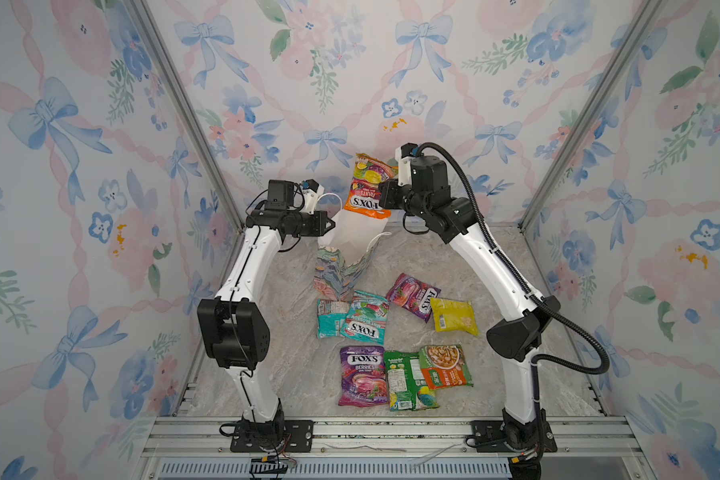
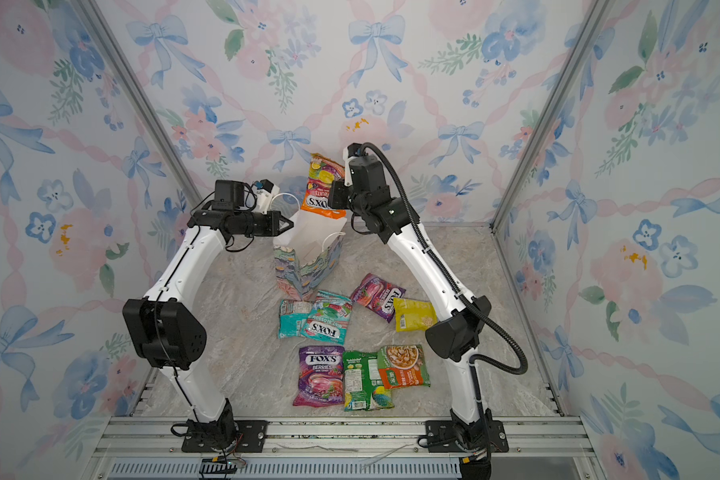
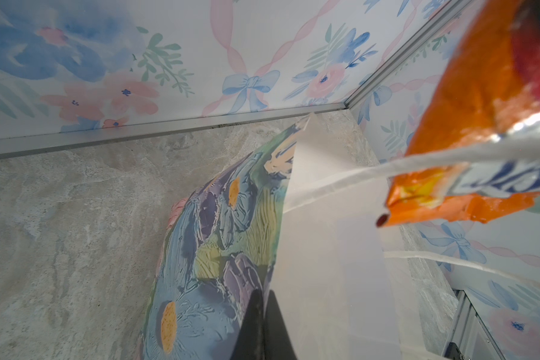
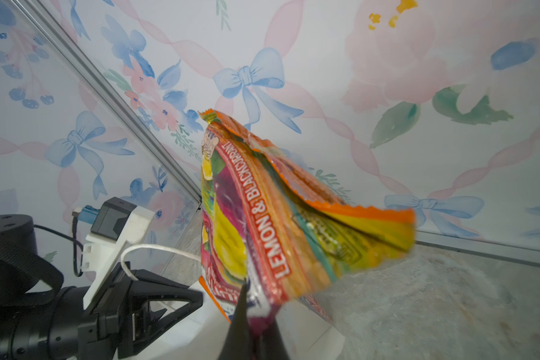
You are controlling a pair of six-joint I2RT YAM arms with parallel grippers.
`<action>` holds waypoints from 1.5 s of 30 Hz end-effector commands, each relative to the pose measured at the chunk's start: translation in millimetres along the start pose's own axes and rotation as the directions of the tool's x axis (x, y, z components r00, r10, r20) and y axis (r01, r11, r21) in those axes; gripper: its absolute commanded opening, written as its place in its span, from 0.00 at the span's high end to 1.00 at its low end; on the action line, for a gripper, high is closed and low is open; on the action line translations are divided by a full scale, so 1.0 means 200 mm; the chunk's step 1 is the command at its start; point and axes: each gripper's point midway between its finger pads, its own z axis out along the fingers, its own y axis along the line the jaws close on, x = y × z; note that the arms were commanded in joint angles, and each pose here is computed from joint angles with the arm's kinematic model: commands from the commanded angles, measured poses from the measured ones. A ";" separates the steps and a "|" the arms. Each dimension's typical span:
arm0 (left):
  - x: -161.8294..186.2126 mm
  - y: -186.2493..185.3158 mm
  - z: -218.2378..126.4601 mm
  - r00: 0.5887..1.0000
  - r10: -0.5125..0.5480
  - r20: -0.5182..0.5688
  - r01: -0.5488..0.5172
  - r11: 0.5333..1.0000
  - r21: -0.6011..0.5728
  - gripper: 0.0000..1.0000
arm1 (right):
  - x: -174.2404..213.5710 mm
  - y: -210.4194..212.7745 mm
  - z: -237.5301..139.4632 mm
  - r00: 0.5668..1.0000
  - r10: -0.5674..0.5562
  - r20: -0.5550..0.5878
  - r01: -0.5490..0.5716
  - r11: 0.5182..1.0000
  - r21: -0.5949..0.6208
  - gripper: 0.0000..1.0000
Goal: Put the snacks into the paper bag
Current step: 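Lower the orange packet into the bag and open the right gripper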
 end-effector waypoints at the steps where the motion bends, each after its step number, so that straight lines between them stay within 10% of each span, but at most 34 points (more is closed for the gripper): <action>1: 0.01 0.00 0.03 1.000 -0.015 -0.008 0.015 1.000 0.012 1.00 | -0.04 0.10 -0.04 1.000 0.015 0.028 -0.014 0.999 -0.039 1.00; 45: -0.01 0.07 -0.02 0.999 -0.038 0.007 0.038 0.999 -0.007 1.00 | 0.48 0.16 0.05 0.914 0.353 -0.198 -0.379 0.918 -0.114 1.00</action>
